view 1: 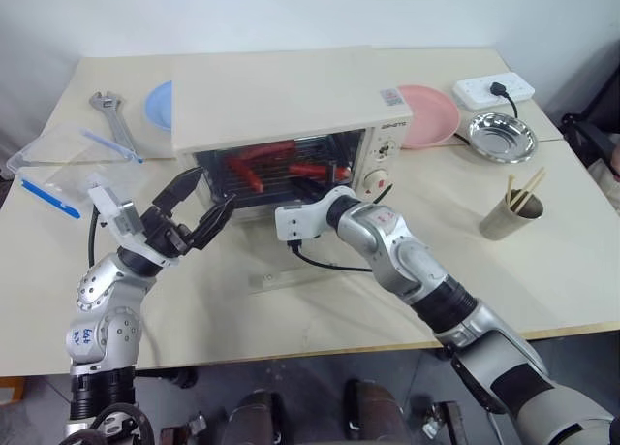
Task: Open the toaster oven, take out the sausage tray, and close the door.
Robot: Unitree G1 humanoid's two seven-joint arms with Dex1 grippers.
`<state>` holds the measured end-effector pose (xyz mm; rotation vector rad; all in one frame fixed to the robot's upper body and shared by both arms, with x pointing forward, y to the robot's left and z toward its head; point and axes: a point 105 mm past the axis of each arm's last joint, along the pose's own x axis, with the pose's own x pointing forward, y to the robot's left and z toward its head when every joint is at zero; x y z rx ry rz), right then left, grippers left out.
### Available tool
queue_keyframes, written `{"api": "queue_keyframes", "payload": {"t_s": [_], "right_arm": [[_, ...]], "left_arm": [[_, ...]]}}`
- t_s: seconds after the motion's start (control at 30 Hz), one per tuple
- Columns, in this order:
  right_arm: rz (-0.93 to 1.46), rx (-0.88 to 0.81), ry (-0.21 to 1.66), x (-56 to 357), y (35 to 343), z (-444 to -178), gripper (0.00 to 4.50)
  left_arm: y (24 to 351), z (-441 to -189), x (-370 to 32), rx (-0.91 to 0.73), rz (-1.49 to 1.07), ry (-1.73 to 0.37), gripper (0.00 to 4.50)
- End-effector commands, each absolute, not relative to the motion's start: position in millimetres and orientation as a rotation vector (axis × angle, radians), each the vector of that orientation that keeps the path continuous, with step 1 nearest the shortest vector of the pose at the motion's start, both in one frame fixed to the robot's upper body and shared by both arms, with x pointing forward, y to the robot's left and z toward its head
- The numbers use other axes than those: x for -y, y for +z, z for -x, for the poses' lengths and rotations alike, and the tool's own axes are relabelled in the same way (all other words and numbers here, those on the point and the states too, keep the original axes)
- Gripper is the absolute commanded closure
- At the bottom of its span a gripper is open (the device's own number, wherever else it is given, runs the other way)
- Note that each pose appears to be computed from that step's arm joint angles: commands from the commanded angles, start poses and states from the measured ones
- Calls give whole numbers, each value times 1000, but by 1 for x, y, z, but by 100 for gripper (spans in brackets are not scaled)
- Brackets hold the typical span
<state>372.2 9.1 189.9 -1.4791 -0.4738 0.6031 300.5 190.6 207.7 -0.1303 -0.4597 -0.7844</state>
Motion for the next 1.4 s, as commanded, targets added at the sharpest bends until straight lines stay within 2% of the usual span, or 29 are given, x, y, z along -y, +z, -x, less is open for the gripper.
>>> {"api": "queue_keyframes", "payload": {"t_s": [0.03,0.47,1.07,1.23,1.33,1.4], "right_arm": [[1492,562,563,-4,204,-362,449],[1504,629,575,19,197,-335,449],[1479,683,689,40,186,-289,449],[1466,718,695,44,191,-281,449],[1447,759,679,48,197,-278,449],[1418,791,676,50,200,-275,449]], "left_arm": [[216,-306,-198,480,105,-757,0],[217,-307,-203,463,95,-767,0],[218,-301,-217,427,82,-763,0],[214,-298,-223,370,95,-750,0],[206,-295,-229,237,126,-695,0],[211,-286,-231,233,212,-676,0]]}}
